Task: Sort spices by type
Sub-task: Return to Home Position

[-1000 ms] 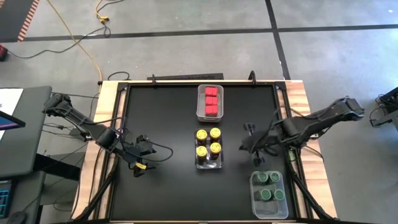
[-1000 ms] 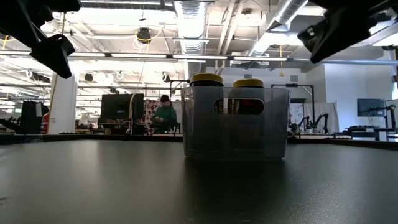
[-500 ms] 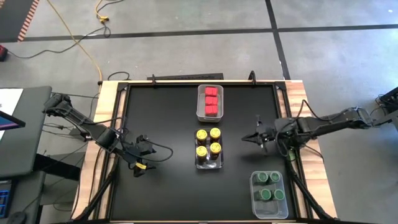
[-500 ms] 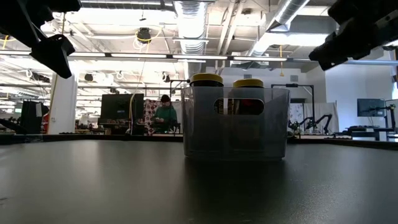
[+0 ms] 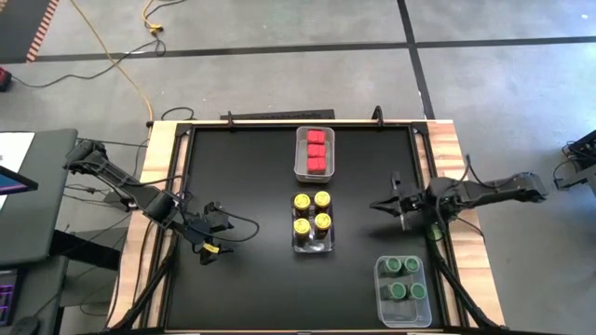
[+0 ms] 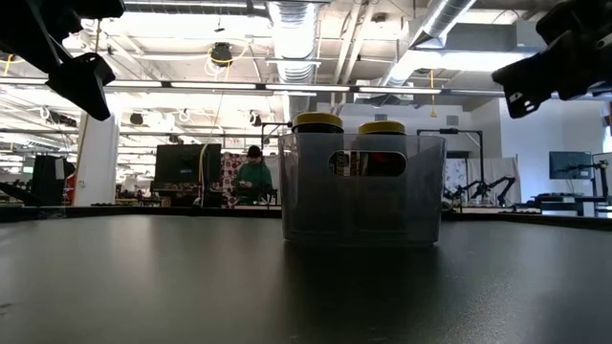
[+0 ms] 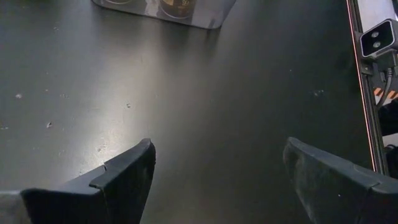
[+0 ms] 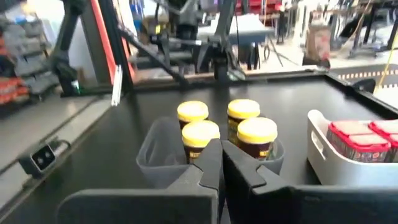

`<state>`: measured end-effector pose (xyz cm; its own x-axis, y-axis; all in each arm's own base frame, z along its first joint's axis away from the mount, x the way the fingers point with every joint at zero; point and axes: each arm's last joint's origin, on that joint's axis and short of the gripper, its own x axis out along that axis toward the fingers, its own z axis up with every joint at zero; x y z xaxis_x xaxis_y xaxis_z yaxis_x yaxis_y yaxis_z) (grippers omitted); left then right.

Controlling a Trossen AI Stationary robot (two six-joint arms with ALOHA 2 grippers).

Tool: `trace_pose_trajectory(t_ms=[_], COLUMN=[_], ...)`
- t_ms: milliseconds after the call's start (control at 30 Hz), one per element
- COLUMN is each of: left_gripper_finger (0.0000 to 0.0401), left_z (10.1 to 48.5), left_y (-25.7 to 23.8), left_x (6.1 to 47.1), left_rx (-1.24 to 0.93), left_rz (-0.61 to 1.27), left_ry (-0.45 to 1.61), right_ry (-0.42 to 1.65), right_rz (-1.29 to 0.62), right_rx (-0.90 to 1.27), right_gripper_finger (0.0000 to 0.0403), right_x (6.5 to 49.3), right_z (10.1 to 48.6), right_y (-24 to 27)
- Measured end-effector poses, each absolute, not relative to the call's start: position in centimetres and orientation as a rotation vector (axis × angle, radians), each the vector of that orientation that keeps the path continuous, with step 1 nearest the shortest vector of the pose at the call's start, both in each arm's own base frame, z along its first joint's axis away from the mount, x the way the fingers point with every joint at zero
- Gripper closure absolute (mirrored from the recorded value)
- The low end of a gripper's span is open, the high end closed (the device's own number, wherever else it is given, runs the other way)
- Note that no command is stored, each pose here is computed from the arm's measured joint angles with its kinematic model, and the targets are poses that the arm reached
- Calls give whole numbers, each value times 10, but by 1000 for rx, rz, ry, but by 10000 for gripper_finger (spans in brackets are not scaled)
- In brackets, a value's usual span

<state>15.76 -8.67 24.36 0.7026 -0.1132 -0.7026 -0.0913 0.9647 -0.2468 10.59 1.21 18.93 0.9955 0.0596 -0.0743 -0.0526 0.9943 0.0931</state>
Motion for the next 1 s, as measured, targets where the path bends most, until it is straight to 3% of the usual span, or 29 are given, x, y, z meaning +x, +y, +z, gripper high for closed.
trace_pose_trajectory(t_ms=[433,1000], left_gripper_finger=[61,61], left_z=[244,244], left_y=[-87,-87], left_x=[158,158], left_rx=[-273,-273], left_rz=[-13,-13], left_ry=[795,795], right_ry=[-159,26], right_rz=[13,67], right_rx=[177,193], right_gripper_finger=[367,367], right_x=[96,100], right_z=[181,164], right_y=[5,7])
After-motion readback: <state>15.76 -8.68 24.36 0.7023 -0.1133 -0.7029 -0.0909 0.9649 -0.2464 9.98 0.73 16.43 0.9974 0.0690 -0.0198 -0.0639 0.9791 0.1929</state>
